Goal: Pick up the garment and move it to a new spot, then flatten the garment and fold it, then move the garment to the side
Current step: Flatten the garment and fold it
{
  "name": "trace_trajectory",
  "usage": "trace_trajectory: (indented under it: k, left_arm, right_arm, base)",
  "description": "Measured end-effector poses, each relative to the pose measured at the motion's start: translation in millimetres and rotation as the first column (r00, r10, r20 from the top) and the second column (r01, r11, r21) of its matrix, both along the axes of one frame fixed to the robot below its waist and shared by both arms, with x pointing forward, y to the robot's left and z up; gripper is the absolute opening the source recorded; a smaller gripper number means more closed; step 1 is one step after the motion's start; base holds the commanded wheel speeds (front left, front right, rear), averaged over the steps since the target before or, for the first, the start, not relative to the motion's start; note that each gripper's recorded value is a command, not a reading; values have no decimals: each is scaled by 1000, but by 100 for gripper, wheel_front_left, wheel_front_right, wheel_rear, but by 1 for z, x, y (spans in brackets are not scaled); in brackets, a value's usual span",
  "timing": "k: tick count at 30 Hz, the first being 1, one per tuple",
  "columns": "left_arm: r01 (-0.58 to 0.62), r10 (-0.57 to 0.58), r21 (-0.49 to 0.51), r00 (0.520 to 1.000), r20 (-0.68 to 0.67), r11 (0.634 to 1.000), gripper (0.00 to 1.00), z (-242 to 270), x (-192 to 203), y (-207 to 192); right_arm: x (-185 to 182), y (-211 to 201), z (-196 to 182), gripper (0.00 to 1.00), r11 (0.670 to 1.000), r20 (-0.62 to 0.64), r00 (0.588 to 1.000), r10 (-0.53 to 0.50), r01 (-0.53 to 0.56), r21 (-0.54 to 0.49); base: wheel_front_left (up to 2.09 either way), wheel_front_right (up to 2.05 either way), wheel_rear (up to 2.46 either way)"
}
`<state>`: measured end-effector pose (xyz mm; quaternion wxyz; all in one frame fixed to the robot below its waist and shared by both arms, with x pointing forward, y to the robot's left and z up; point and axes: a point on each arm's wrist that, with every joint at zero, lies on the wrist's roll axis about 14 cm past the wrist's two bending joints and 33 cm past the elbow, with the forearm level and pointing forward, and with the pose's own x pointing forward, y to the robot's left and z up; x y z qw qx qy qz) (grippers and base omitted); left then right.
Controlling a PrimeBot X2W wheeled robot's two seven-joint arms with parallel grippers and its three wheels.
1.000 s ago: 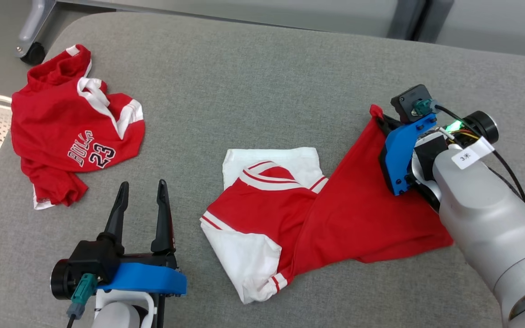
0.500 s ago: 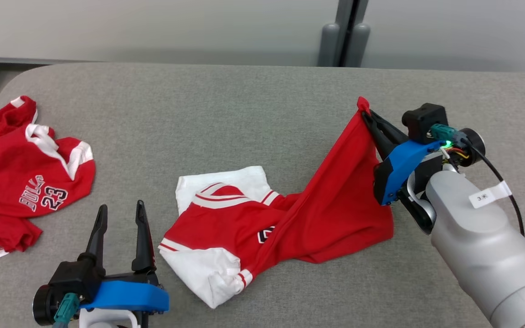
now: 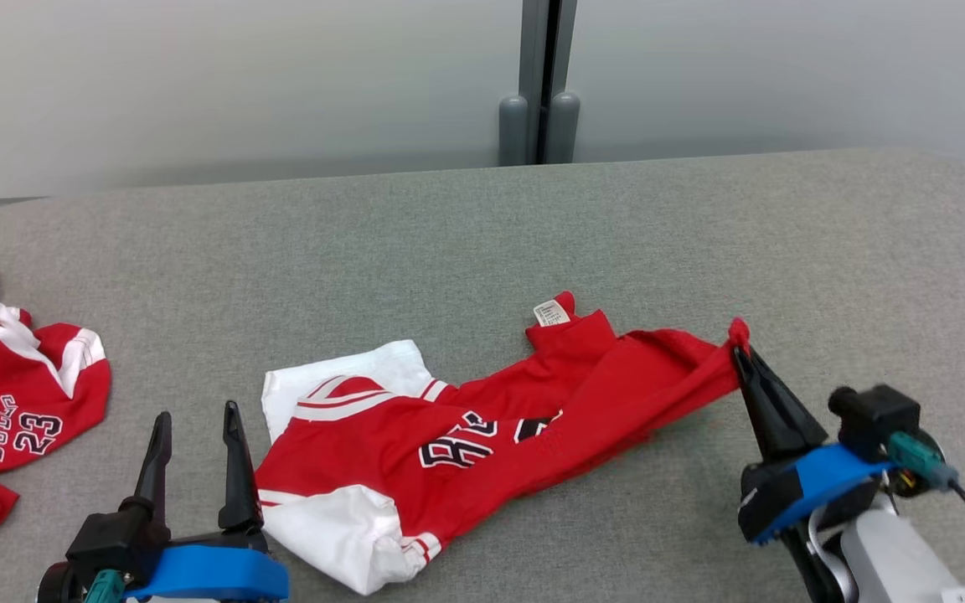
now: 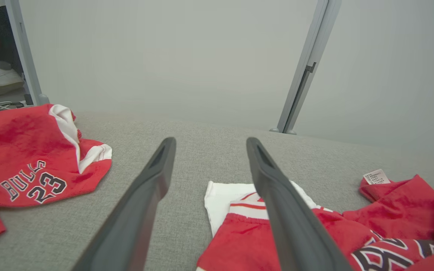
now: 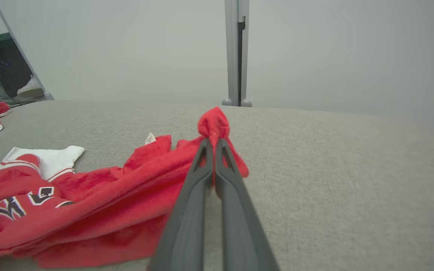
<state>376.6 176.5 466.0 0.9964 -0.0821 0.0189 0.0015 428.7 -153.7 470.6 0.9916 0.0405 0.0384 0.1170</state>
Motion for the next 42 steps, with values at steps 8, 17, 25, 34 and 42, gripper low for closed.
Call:
trace_trajectory:
  k: [8, 17, 25, 34, 42]
  left_arm:
    - [22, -22, -2, 1000, 7, 1000, 100, 2, 1, -6]
    - [29, -29, -3, 1000, 5, 1000, 100, 1, 0, -8]
    - [34, -34, -3, 999, 5, 999, 100, 2, -2, -9]
    - [31, -31, 6, 999, 16, 1000, 100, 5, -5, -7]
    - [24, -24, 16, 999, 21, 1000, 100, 7, -11, -4]
  right_arm:
    - [-50, -17, -30, 0, 993, -77, 992, -102, 106, 52]
    - [-97, -41, -64, 0, 972, -189, 959, -213, 227, 55]
    - [-102, -47, -51, 100, 961, -148, 956, -253, 266, 73]
    - [-73, -46, 28, 100, 967, 112, 963, -244, 234, 98]
    - [-64, -7, 44, 100, 992, 173, 977, -124, 118, 49]
  base:
    - [0, 0, 0]
    - [0, 0, 0]
    - [0, 0, 0]
    - [0, 0, 0]
    - [0, 0, 0]
